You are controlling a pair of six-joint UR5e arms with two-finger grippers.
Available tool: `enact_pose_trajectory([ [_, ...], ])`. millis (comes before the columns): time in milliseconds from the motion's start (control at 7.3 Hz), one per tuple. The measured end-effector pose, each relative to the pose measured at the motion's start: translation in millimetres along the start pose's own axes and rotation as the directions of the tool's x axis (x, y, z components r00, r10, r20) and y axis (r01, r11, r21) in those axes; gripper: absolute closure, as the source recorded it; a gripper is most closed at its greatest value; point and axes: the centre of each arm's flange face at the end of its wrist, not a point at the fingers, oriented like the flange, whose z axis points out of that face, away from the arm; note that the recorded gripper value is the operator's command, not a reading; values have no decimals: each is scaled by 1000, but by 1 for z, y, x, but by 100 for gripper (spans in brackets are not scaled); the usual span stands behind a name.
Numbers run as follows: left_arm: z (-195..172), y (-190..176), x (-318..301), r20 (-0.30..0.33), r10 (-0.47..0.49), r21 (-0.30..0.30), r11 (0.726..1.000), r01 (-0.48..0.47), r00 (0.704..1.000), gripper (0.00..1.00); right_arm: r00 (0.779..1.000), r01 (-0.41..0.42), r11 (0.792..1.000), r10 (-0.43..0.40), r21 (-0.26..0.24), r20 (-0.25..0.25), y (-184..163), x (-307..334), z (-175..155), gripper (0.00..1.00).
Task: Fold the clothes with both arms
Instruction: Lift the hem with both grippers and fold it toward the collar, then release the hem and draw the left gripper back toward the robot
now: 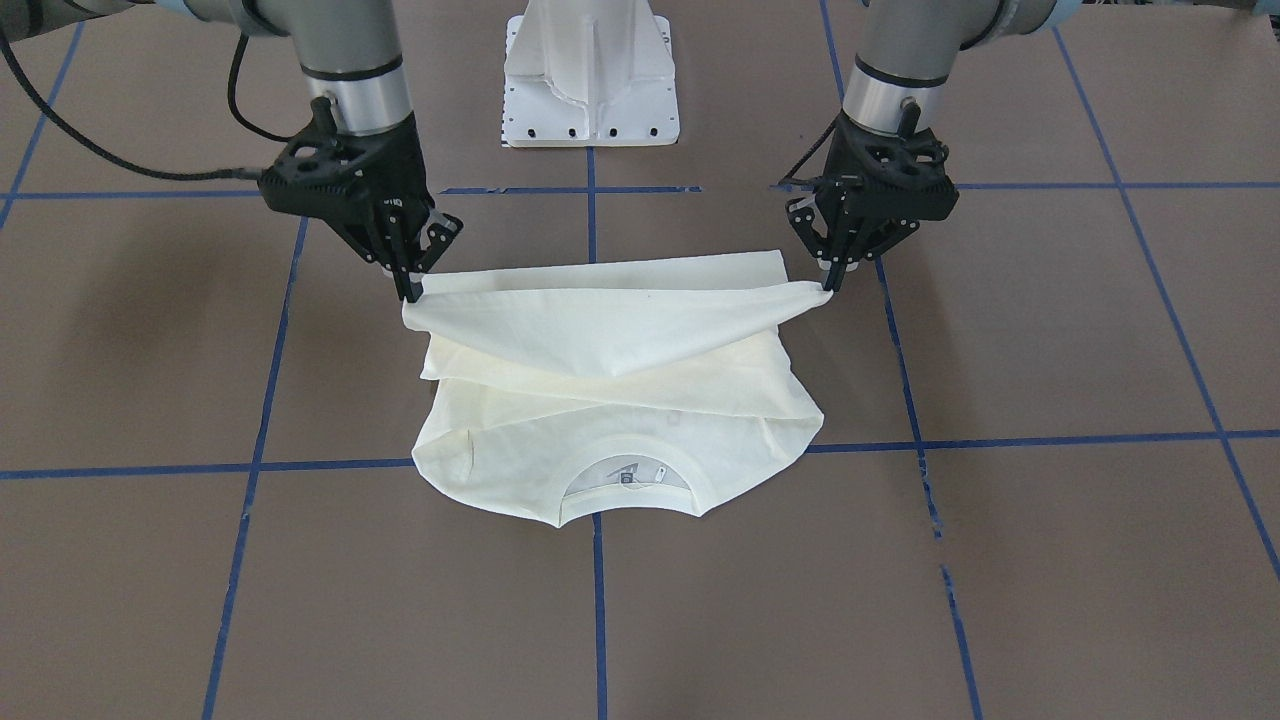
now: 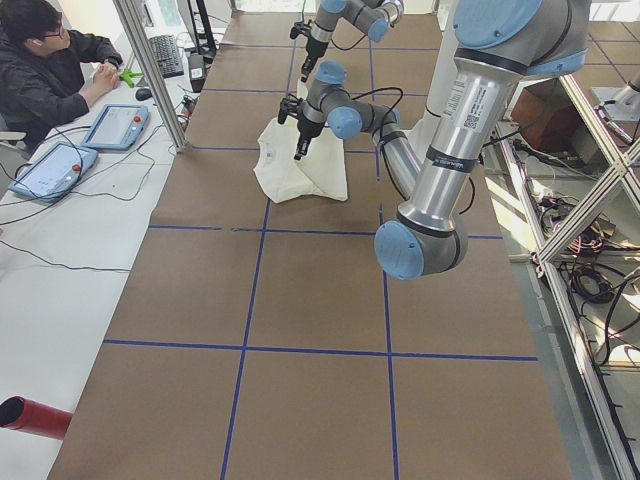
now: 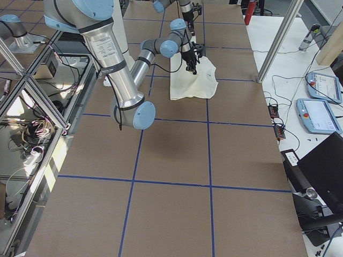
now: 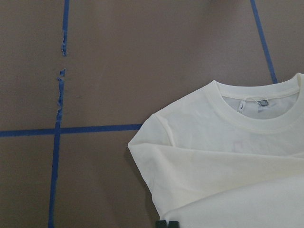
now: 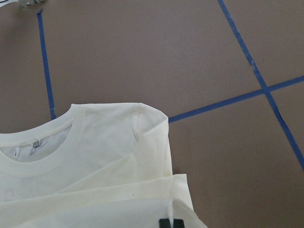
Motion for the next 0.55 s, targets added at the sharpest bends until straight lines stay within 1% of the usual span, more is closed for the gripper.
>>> enact_pose_trajectory([
  [274,23,-29,-4,35,-6,13,1000,5,999,100,1000,-1,1000,1,27,-27,-36,-15,40,100],
  [548,68,-47,-7,55,-13,14,1000,12,998,100,998,10,999,-8,31,-55,-48,-13,79,100],
])
